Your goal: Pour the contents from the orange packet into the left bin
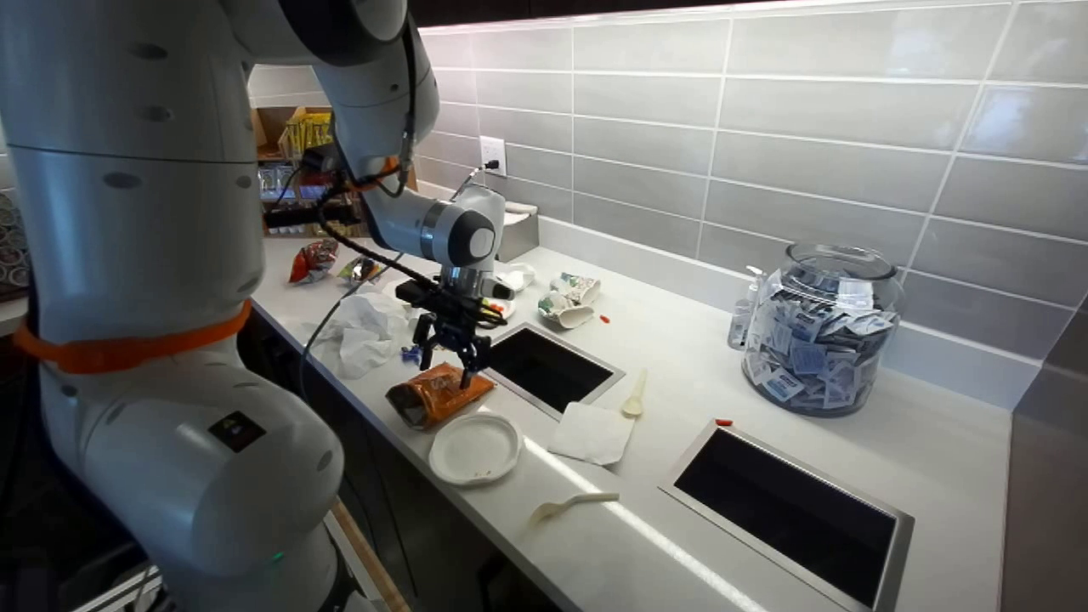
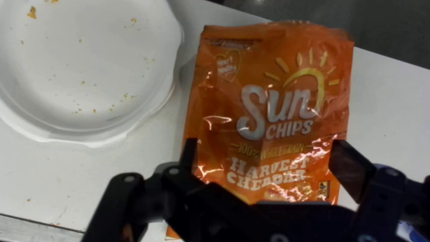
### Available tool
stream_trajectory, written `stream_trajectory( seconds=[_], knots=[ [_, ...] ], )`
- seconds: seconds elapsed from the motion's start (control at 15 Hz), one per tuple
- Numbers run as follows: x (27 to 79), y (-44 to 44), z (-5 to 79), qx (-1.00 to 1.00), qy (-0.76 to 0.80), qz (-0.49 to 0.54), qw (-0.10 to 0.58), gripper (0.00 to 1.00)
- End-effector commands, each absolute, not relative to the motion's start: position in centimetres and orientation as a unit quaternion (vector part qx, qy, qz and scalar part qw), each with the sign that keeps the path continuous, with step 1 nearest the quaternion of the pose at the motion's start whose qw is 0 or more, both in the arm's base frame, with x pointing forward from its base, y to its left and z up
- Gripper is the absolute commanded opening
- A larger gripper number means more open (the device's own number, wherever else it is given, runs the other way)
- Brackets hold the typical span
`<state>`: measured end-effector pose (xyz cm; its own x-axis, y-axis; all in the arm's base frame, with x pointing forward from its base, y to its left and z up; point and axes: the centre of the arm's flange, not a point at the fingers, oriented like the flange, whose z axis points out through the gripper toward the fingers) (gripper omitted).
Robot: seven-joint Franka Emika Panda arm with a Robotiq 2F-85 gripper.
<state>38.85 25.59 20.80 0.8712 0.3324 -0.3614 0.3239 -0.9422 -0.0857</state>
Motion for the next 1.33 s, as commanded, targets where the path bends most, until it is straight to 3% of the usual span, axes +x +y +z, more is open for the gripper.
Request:
stream_trajectory(
  seconds=[0.0,0.13,0.2,0.33,0.87,0.93,1.27],
  knots=[
    [38.51,25.43,19.66,-0.967,-0.177,0.183,0.012,1.0],
    [38.47,25.37,19.47,-0.966,-0.177,0.186,0.012,1.0],
    [38.48,25.31,19.46,-0.967,-0.176,0.185,0.014,0.75],
    [38.47,25.2,19.53,-0.967,-0.174,0.184,0.015,0.66],
    [38.59,24.99,19.61,-0.968,-0.171,0.183,0.017,0.04],
    [38.62,24.94,19.65,-0.968,-0.17,0.182,0.019,0.0],
    [38.94,24.83,20.37,-0.971,-0.167,0.171,0.028,0.0]
  ],
)
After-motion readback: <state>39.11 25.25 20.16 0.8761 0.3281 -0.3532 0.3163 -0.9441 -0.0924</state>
